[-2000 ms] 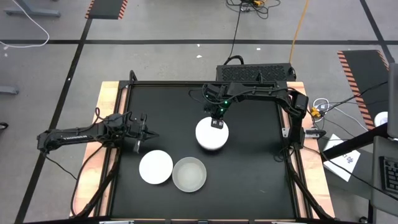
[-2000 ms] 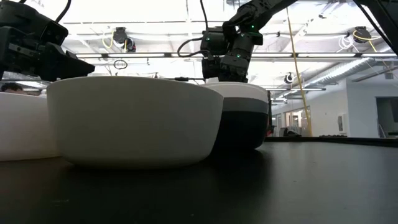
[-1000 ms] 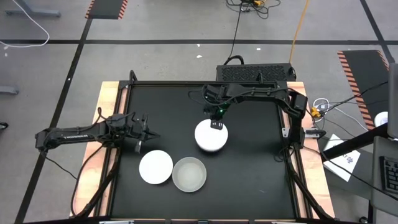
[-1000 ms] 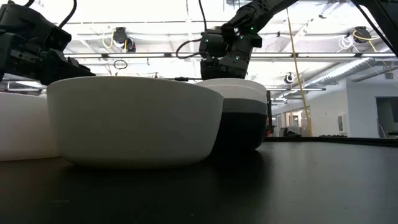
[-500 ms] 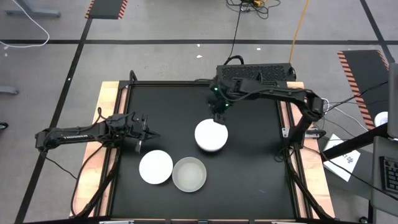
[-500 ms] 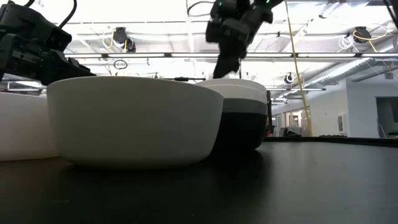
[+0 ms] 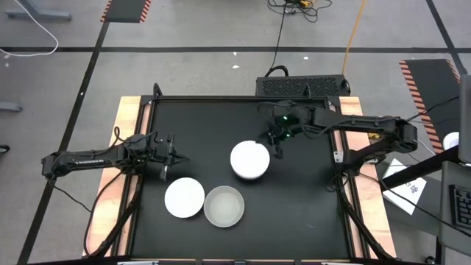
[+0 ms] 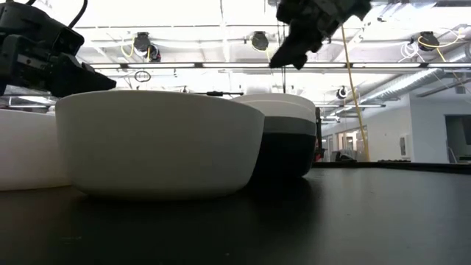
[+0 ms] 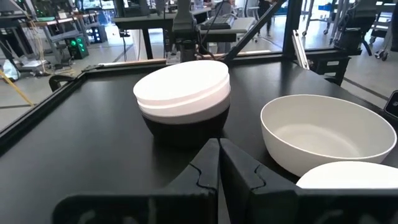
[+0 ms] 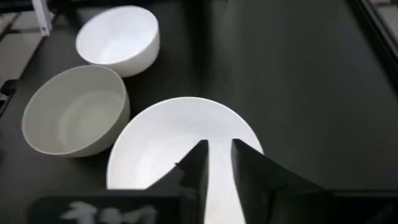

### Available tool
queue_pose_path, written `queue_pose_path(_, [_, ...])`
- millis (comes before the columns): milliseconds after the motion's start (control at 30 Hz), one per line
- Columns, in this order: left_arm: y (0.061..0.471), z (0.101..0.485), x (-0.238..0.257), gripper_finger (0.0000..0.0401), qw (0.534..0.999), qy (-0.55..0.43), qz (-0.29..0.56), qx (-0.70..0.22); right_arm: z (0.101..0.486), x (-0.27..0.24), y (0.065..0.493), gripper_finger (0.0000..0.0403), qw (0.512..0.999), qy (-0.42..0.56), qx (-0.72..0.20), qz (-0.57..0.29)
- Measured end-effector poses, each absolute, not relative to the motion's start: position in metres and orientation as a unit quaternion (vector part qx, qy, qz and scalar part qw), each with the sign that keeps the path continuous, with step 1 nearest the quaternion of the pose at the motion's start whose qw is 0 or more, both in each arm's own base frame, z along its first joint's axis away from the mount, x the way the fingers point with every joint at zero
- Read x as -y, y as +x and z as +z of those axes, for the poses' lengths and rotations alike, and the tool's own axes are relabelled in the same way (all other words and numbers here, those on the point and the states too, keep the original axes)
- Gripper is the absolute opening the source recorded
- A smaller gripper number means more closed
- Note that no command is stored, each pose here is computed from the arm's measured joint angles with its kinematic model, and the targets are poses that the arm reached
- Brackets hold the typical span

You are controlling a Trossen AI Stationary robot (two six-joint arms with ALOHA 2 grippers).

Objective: Nest bowls inside each other
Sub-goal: Stack the white bowl on the white bowl

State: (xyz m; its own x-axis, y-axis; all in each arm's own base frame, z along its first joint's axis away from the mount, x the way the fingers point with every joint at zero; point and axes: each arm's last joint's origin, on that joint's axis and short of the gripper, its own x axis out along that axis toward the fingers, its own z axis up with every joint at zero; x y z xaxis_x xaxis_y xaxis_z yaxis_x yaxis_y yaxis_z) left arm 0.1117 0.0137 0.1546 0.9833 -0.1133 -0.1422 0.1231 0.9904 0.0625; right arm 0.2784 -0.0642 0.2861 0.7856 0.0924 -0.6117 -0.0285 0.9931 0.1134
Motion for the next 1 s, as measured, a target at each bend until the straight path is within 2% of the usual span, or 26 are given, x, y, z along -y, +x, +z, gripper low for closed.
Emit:
queue_pose_path(133, [0.112, 0.155, -0.014, 0.0017, 0.995, 0.032, -0.059, -0.067, 0.27, 0.056, 0.267, 0.0007, 0.95, 0.042, -0.305, 0.04])
queue_pose_path(533, [0.112, 0.156, -0.014, 0.0017, 0.996, 0.029, -0.058, -0.065, 0.224, 0.046, 0.242, 0.0001, 0.966, 0.043, -0.252, 0.041])
queue_pose_path(1000, [0.112, 0.155, -0.014, 0.0017, 0.995, 0.027, -0.059, -0.07, 0.205, 0.038, 0.209, 0.0, 0.983, 0.041, -0.174, 0.037])
